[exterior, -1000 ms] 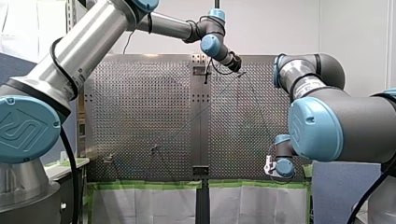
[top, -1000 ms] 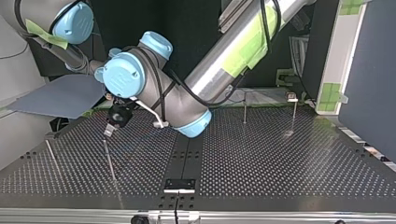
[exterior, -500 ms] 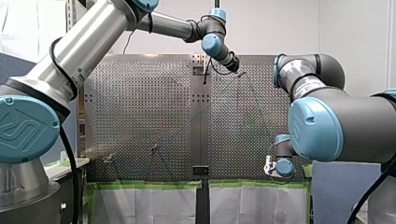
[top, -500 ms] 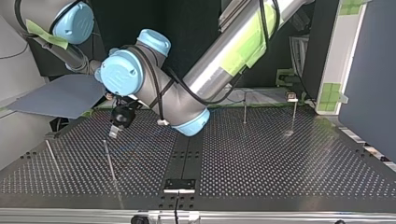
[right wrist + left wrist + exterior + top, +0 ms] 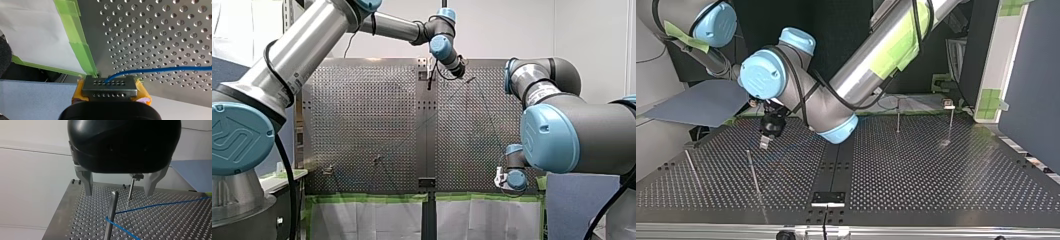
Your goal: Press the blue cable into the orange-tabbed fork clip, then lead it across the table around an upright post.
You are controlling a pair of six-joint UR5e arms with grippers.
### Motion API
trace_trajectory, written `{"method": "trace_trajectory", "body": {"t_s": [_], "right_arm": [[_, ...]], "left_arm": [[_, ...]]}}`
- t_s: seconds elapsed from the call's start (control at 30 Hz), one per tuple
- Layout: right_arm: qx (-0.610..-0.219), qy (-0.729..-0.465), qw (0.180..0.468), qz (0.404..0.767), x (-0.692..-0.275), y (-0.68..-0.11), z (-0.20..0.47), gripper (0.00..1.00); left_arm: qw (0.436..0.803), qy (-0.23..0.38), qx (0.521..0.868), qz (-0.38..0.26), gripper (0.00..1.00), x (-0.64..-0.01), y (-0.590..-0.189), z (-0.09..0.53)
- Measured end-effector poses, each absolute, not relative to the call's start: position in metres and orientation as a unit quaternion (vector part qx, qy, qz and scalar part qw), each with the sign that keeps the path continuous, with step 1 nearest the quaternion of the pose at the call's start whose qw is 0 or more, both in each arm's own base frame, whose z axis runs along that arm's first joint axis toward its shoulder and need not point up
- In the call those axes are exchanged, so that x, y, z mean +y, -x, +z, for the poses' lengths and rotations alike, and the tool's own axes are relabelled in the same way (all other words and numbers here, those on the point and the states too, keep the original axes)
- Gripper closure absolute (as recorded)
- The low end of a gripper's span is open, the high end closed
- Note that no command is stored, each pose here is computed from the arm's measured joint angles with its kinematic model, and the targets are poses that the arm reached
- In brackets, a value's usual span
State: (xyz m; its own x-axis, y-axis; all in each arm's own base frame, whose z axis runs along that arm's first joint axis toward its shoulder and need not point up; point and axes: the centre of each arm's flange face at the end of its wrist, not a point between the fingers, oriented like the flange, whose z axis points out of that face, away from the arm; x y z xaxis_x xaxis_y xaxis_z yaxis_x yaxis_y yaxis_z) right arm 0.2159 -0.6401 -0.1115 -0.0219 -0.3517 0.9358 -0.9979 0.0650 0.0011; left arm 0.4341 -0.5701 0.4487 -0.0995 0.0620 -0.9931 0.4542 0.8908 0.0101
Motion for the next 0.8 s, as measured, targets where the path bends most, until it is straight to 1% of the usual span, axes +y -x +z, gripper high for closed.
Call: {"method": "trace_trajectory", "body": {"t_s": [0.37, 0.8], "right_arm": [[-0.599, -0.563, 0.415, 0.389, -0.6399, -0.2165, -0.1113, 1.0], [-0.6, -0.564, 0.414, 0.388, -0.6394, -0.2166, -0.1115, 1.0]], "left_arm": [[0.648, -0.169, 0.729, -0.143, 0.01, -0.5702, -0.4306, 0.4488], [0.644, -0.166, 0.732, -0.149, 0.01, -0.5734, -0.425, 0.4479]]}}
